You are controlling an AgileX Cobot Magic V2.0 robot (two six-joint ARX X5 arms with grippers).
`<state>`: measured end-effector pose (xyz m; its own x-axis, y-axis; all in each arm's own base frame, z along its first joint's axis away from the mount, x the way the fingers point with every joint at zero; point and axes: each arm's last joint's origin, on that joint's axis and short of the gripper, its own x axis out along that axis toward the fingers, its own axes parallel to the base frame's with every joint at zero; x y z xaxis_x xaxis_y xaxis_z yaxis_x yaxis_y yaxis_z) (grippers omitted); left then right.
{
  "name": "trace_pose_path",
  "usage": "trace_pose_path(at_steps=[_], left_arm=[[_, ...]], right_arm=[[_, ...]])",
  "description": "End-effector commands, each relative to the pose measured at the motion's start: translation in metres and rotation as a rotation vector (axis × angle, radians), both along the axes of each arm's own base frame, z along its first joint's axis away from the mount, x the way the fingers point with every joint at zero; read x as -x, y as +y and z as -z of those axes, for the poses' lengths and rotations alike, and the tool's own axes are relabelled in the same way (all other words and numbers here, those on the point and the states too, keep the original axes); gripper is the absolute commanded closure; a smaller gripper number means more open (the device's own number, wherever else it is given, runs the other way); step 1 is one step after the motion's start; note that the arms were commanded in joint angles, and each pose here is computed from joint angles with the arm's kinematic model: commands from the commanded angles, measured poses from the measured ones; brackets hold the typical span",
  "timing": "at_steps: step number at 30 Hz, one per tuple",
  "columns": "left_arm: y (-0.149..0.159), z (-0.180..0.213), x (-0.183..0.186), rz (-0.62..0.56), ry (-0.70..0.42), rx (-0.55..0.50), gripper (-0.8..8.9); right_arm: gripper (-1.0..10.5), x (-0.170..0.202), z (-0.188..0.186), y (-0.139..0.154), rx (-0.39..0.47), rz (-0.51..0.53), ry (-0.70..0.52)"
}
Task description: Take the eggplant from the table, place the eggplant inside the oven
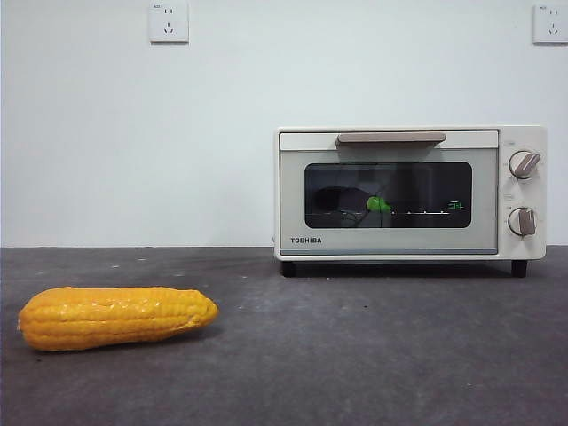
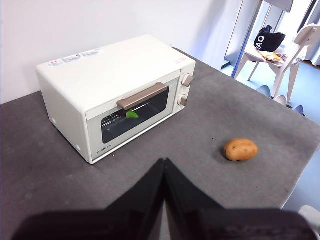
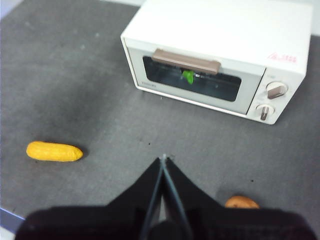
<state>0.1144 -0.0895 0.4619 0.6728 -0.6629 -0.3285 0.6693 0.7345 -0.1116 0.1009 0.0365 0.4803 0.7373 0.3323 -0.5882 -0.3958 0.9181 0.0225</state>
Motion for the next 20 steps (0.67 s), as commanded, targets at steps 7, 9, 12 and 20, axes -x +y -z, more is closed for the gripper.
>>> trace_pose_path(at_steps=[7,9,12,20], left_arm=[[-0.003,-0.002,-0.003,0.012,-0.049,-0.017,8.18],[-0.003,-0.005,-0.004,0.022,-0.099,-0.026,8.18],[0.000,-0.009,-0.009,-0.035,-0.208,-0.089,8.18],[0.045,-0.010,-0.004,-0.240,-0.350,-0.142,8.18]], right_arm=[[9.5,-0.049,0.018,0.017,0.048,0.006,0.164],[9.5,-0.063,0.024,0.021,0.062,0.006,0.203],[9.5,-0.082,0.034,0.028,0.081,0.007,0.258],[9.5,-0.128,0.063,0.044,0.128,0.007,0.398]])
